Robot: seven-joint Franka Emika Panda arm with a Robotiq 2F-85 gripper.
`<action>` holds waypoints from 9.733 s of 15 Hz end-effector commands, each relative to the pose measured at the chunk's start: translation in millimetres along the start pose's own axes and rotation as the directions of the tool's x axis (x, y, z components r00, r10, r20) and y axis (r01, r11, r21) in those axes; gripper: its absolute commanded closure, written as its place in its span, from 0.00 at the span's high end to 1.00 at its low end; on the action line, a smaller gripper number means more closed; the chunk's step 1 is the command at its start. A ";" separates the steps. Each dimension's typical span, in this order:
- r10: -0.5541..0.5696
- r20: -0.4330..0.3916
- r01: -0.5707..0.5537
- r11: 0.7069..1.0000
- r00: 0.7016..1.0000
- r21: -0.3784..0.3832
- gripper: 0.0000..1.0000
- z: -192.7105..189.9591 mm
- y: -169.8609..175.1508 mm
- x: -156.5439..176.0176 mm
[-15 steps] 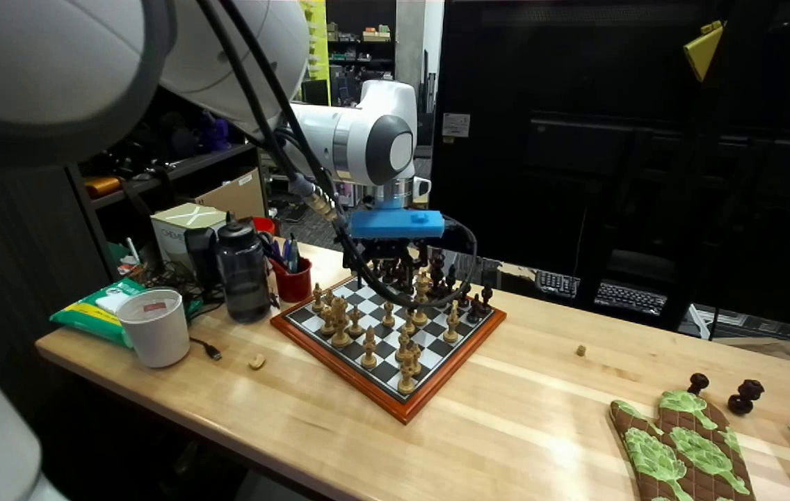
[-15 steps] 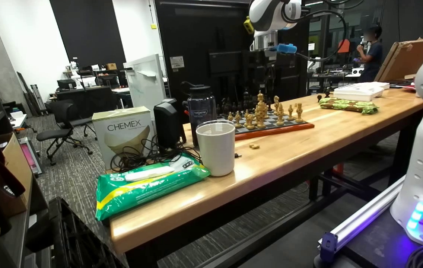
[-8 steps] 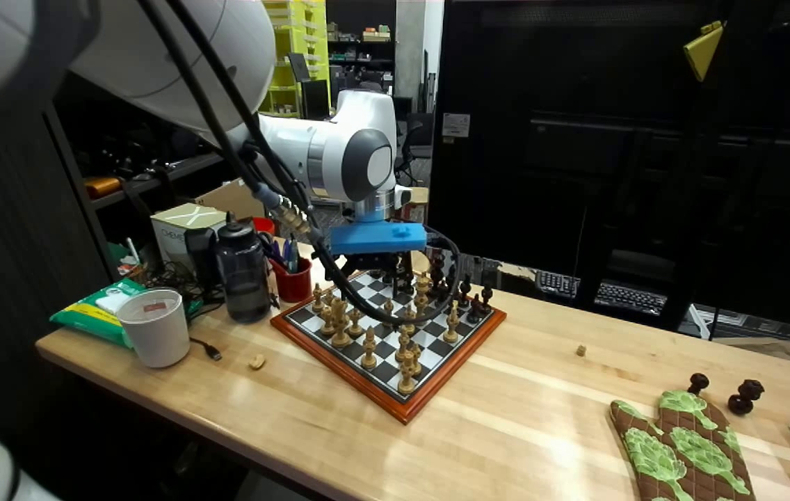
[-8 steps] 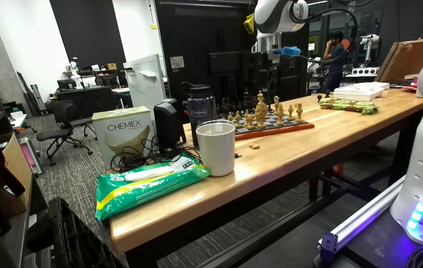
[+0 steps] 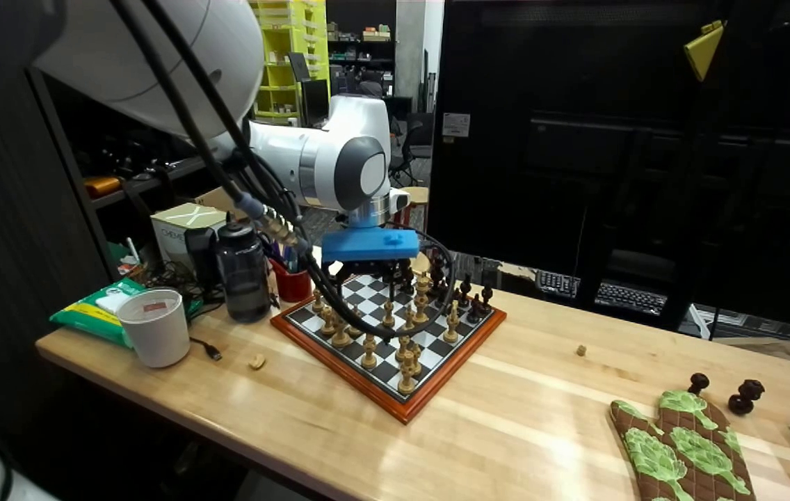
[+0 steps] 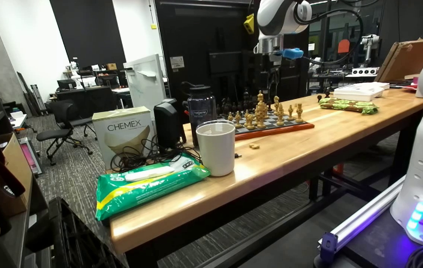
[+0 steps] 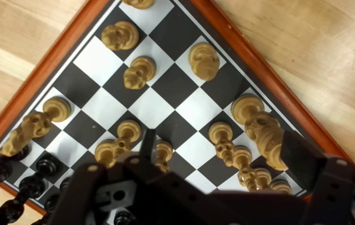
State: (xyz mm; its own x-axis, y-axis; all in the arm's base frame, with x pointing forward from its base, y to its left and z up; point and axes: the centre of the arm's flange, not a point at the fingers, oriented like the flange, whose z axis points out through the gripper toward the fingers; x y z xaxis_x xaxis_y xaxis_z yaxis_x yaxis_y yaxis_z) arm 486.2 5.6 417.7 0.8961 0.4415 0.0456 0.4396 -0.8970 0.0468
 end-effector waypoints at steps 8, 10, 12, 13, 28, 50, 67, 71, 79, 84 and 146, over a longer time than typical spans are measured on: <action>-0.062 -0.011 0.062 0.998 0.998 -0.018 1.00 4.0 0.7 -0.7; -0.084 -0.017 0.083 0.996 0.996 -0.030 1.00 0.2 0.1 0.3; -0.101 -0.016 0.100 0.994 0.995 -0.041 1.00 -2.0 -0.6 1.9; -0.118 -0.017 0.117 0.992 0.993 -0.042 1.00 -2.3 -1.4 2.8; -0.554 -0.020 0.554 0.832 0.832 0.010 1.00 10.2 -31.6 17.5; -0.658 -0.036 0.658 0.748 0.752 0.083 0.15 32.3 -35.6 27.1; -0.635 -0.023 0.635 0.771 0.772 0.052 0.08 -11.4 -34.4 19.7; -0.614 -0.017 0.614 0.788 0.789 0.046 0.08 -28.3 -34.2 17.4; -0.591 0.017 0.590 0.807 0.807 0.044 0.08 -59.8 -33.6 17.5; -0.594 0.049 0.593 0.804 0.803 0.041 0.08 -74.0 -22.7 27.8; -0.566 0.031 0.565 0.825 0.824 0.022 0.08 20.7 50.0 143.1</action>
State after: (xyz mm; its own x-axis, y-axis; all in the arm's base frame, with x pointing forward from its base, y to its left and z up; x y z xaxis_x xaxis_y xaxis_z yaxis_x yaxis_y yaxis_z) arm 634.9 22.8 406.6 0.5074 0.8612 -0.0297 0.8616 -0.5064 0.0355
